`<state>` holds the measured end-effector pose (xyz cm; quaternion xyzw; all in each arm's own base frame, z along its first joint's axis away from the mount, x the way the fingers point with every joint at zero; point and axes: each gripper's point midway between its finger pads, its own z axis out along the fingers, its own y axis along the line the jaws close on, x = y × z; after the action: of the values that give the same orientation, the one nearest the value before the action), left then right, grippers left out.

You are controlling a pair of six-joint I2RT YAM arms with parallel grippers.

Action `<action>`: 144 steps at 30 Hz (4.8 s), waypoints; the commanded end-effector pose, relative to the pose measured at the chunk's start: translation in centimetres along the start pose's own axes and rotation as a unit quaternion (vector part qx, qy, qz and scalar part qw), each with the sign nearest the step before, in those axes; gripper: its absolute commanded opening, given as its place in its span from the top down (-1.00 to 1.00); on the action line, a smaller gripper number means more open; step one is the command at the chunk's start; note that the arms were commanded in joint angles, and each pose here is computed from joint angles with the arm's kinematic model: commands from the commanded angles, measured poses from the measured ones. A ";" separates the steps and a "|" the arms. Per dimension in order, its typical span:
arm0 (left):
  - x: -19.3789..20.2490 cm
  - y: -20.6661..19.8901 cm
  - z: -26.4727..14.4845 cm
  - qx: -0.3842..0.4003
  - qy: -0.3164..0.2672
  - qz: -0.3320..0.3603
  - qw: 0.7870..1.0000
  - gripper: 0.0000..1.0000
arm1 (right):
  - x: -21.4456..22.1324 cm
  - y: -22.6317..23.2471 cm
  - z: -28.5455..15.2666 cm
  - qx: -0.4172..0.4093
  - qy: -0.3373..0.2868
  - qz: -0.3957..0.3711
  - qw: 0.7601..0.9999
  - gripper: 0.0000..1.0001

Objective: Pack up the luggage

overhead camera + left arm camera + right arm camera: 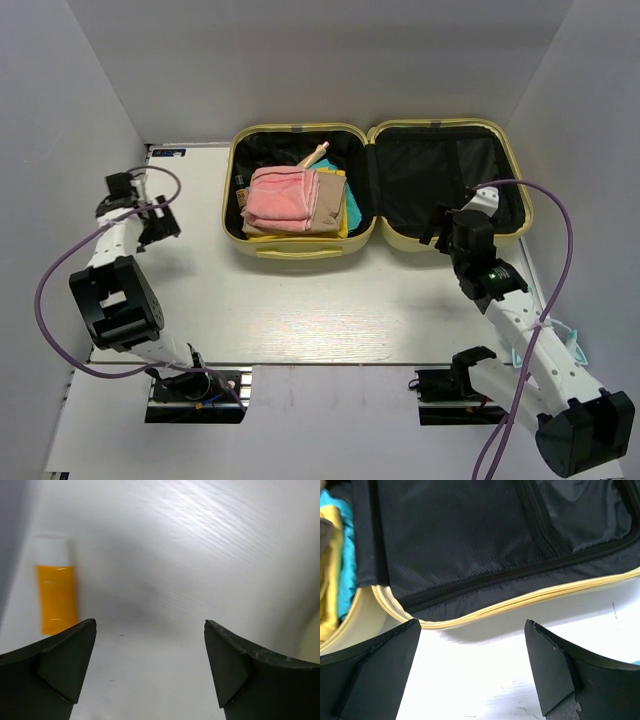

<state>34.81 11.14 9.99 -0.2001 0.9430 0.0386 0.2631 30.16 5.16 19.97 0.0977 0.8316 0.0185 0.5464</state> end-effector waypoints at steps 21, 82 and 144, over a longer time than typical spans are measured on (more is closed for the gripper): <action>4.1 12.1 7.3 -0.084 0.059 -0.046 0.994 -0.96 | -1.7 1.8 1.9 0.002 0.023 -0.001 1.000 -0.81; -14.4 -27.3 -13.9 0.232 -0.224 0.112 0.940 -1.00 | 7.1 -14.5 -9.2 0.382 0.124 0.049 0.915 -0.81; 6.0 -18.5 -14.9 0.184 -0.028 0.099 0.977 -1.00 | 6.5 -11.7 -3.1 0.146 0.187 0.124 0.963 1.00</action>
<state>30.40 -10.63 19.59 -0.0427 0.9481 -0.1000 0.2987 22.44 -6.38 9.44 0.3275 0.8884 -0.0553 0.3170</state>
